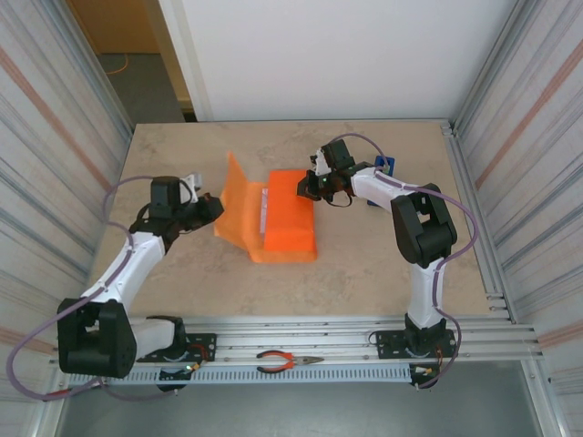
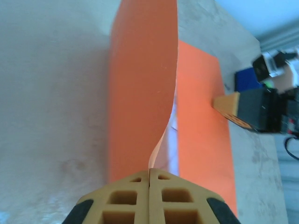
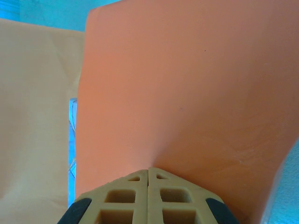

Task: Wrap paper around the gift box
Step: Second fold the wrapping paper around the gift box.

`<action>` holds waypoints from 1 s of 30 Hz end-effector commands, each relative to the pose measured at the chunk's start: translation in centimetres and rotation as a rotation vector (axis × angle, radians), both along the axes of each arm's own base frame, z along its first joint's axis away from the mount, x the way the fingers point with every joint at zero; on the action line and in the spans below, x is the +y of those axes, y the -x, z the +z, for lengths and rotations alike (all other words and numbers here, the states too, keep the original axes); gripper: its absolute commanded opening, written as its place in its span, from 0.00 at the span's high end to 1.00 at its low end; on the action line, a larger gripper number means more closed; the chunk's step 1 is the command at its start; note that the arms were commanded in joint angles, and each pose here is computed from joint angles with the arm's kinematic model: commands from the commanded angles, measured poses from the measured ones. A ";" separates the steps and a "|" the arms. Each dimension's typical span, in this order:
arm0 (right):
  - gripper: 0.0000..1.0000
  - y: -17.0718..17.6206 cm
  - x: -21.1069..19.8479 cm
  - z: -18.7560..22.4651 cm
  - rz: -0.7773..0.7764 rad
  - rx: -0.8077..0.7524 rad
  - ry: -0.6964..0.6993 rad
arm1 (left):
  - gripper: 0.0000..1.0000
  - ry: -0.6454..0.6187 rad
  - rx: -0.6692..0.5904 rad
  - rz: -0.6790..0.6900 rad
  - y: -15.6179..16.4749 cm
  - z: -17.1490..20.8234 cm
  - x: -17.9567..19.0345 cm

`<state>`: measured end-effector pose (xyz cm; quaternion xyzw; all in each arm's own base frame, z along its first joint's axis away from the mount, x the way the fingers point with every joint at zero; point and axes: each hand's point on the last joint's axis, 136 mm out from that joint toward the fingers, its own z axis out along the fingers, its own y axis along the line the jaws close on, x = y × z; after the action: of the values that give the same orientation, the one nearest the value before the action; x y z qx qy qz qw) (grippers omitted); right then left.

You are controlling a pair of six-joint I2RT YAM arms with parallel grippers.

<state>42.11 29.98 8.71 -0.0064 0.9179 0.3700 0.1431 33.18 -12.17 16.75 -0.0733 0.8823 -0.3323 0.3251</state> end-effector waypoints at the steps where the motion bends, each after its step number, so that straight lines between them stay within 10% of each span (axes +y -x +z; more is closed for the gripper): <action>1: 1.00 3.0 -0.7 -6.4 -0.002 0.168 0.104 | 1.00 0.023 -0.085 -0.077 -0.3 2.8 -2.7; 30: 1.00 3.4 -0.3 -7.3 -0.001 0.186 0.107 | 0.95 0.188 0.180 -0.264 -1.3 -2.6 -19.4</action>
<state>42.23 30.38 8.61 -0.0003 0.9155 0.3765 0.1416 33.55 -30.87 12.74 -0.0133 0.8855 -0.4279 0.1806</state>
